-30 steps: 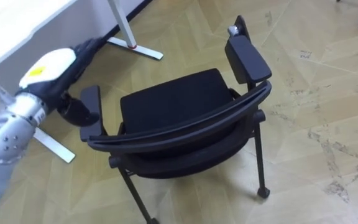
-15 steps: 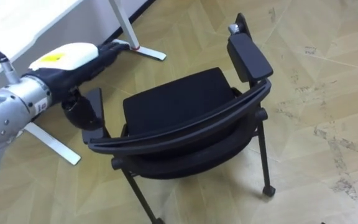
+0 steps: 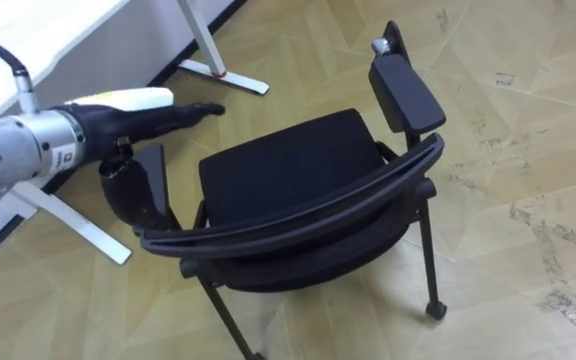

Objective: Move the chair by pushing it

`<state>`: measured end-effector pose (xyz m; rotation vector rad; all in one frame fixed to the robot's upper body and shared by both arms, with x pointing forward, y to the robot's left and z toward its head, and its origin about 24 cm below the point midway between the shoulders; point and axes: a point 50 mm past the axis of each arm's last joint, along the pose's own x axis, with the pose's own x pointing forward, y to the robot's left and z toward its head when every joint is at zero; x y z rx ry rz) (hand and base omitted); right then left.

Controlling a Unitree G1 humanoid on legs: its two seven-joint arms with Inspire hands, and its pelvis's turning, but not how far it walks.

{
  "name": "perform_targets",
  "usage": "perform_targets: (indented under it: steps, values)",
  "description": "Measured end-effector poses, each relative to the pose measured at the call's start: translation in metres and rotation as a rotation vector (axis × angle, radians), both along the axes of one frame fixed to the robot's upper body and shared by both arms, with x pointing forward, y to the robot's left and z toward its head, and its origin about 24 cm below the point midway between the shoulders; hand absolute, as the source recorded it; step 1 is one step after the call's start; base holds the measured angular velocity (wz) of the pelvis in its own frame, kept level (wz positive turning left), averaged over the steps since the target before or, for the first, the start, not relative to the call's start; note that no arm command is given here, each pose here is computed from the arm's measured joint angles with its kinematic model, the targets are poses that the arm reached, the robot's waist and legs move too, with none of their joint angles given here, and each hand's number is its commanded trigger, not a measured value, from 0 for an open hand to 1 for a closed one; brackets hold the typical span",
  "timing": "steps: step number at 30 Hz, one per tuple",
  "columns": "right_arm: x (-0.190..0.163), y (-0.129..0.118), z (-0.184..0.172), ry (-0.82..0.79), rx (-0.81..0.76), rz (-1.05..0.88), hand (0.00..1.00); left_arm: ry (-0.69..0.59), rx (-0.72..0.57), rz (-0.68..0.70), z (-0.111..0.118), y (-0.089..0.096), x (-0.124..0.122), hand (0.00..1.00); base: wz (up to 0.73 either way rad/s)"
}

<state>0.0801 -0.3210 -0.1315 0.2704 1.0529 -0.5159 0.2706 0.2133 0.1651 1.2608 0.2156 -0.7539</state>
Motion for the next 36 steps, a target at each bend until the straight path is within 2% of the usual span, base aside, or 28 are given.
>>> perform_targets:
  steps: [19,24,28,36]
  values:
    - [-0.001,0.004,-0.003,0.044,0.007,0.049,0.0,0.177,0.027,-0.066,-0.038,-0.016,-0.01,0.0,-0.02]
    - [0.005,0.007,-0.003,0.036,0.014,0.057,0.0,0.271,0.036,-0.074,-0.058,-0.016,-0.021,0.0,0.0]
    - [0.009,0.009,-0.003,0.035,0.01,0.074,0.0,0.366,0.019,-0.073,-0.083,-0.019,-0.032,0.0,-0.05]
    - [0.014,0.01,-0.002,0.025,0.002,0.078,0.0,0.396,-0.063,-0.039,-0.099,-0.025,-0.028,0.0,-0.02]
